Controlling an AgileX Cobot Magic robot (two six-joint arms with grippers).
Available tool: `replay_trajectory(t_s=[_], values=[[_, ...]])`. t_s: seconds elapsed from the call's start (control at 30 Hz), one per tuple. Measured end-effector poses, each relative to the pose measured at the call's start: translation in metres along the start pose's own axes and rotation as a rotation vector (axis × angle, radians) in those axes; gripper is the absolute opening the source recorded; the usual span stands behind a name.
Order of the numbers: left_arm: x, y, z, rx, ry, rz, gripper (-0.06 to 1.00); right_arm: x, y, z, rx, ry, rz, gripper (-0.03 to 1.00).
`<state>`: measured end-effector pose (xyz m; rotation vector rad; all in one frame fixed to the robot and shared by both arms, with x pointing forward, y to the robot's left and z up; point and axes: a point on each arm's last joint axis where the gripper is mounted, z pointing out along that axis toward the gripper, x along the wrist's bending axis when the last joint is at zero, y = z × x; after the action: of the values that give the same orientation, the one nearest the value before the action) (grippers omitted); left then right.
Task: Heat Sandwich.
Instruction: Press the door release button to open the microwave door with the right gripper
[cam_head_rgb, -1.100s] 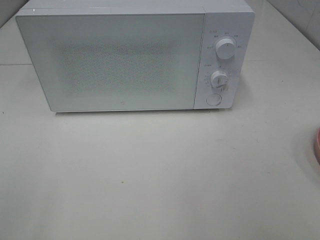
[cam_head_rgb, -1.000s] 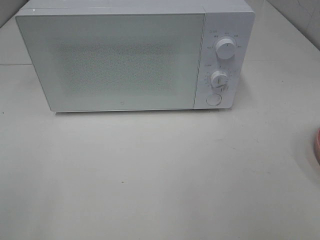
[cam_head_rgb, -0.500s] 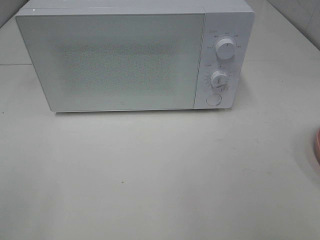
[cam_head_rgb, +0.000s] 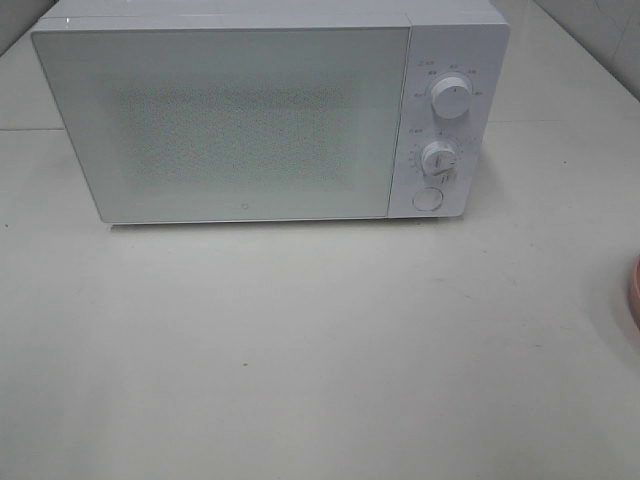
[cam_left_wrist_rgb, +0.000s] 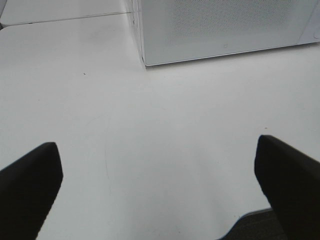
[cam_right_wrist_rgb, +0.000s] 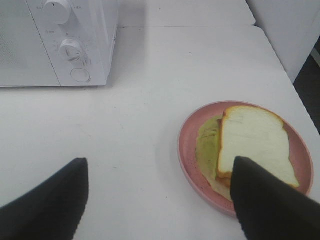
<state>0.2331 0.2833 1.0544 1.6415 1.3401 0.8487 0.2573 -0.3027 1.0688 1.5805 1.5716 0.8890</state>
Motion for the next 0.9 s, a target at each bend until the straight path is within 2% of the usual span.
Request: replay_trajectory(t_s=[0.9], values=[[0.000, 0.000, 0.000, 0.000, 0.000, 0.000, 0.99, 0.006, 0.049, 0.073, 0.008, 0.017, -0.018, 0.75]])
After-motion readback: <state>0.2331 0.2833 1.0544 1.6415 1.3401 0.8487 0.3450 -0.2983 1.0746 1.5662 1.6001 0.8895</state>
